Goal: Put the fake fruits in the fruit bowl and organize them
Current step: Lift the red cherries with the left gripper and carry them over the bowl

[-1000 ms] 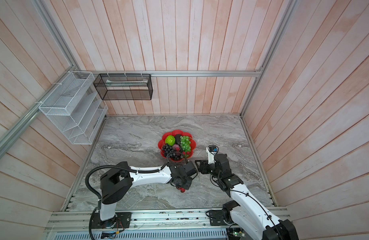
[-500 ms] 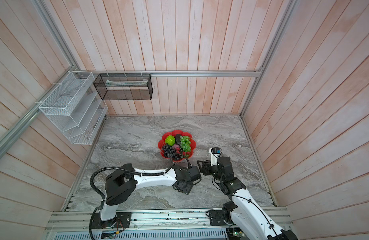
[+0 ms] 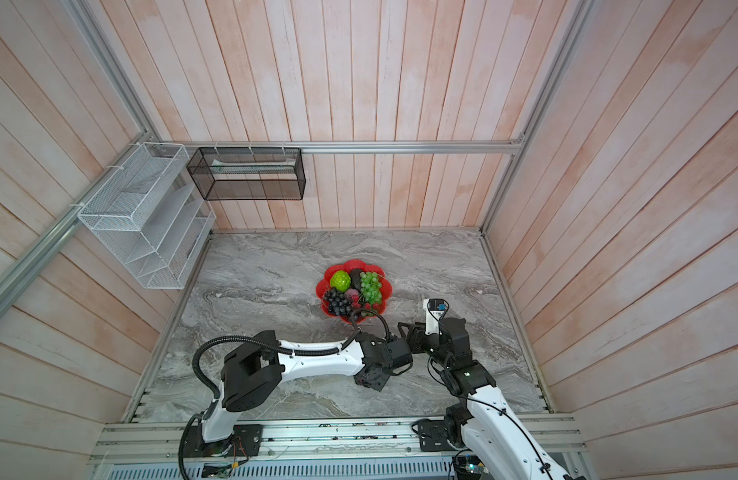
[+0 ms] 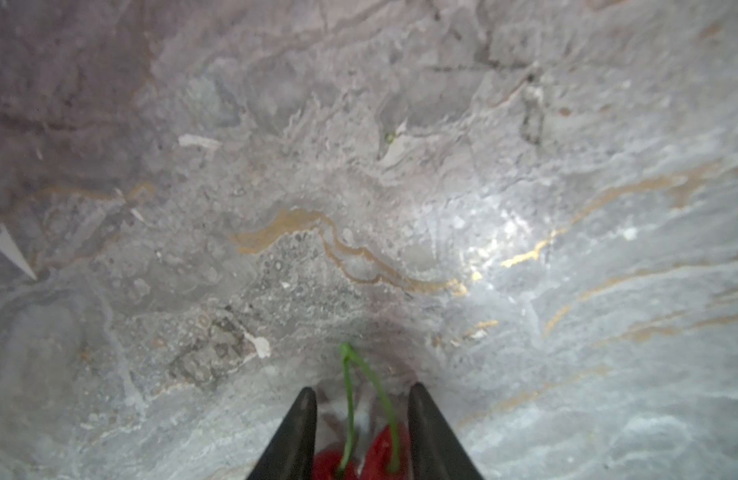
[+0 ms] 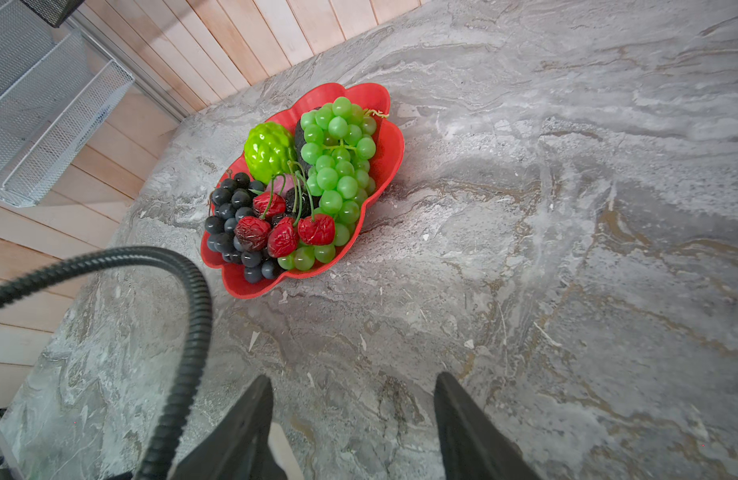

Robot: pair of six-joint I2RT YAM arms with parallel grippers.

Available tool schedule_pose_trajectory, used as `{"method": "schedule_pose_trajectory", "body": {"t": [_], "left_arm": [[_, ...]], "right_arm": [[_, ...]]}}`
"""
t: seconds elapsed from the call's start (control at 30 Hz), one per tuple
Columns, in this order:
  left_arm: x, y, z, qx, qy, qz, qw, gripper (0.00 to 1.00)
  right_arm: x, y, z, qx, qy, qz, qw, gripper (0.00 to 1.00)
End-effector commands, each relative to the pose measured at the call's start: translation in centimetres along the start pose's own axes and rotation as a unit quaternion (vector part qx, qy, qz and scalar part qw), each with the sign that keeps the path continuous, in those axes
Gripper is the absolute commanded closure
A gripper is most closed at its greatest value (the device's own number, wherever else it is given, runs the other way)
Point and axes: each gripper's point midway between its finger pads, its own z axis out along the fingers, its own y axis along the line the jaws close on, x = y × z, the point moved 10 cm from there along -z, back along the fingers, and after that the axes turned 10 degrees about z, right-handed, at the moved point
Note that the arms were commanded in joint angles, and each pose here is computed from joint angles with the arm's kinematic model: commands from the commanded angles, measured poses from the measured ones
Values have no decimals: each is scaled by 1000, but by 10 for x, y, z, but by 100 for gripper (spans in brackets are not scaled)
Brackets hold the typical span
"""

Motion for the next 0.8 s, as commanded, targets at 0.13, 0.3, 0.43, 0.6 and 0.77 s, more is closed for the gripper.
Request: {"method": "schedule_pose_trajectory", "body": {"t": [0.13, 0.3, 0.43, 0.6, 0.77], "left_arm": [[2, 6, 16, -10, 30, 0, 1000, 84], [-1, 8, 4, -5, 13, -1, 1000, 100], [-5, 18, -12, 11, -12, -17, 1000, 100], [-12, 43, -46, 60, -77, -54, 994, 100], [-27, 81, -89, 79, -165, -77, 980, 100]], "right_arm": [[2, -2, -3, 4, -1, -9, 1000, 37], [-2, -1, -4, 5, -9, -10, 1000, 37], [-5, 2, -4, 4, -13, -11, 1000, 37], [-10, 4, -4, 5, -17, -9, 1000, 38], [-18, 8, -3, 10, -22, -13, 1000, 38]]}}
